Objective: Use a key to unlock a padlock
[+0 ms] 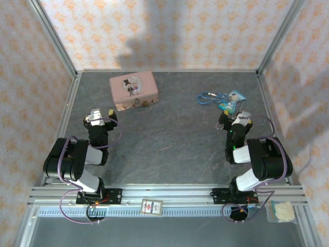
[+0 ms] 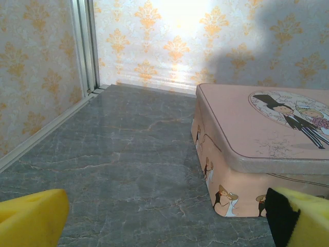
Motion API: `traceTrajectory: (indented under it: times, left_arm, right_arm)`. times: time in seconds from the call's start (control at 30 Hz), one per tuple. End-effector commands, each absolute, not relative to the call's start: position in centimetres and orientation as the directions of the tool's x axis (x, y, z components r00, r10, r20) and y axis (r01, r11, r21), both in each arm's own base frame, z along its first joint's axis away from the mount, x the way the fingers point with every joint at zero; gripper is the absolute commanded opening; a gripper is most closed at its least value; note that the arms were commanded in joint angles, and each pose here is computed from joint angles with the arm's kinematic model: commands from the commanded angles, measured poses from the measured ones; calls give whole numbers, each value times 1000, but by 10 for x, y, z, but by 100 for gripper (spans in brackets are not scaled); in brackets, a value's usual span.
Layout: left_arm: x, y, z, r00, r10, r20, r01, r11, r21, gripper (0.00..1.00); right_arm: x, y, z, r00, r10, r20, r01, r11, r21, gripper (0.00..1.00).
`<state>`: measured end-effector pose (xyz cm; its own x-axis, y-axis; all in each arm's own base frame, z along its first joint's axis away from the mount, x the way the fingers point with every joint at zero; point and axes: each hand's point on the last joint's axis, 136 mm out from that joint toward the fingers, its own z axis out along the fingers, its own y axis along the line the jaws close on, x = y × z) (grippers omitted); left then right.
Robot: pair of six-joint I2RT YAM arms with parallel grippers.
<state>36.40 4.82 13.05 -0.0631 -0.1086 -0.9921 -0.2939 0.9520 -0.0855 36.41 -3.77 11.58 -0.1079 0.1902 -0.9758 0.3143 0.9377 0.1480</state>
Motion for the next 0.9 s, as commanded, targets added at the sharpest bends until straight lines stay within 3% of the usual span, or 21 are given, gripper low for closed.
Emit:
traceTrajectory:
  times: [0.0,0.87]
  left_arm:
    - [364,52,135,-43,-106,-993,-311,946,-88,99]
    - [364,51,136,-40,-104,-994,-313,946,-86,99]
  right_arm:
    - [363,-39,128,-54,195,-979,321,932,168,100]
    - [363,-39,131,-49,193,-980,325,931,167,100]
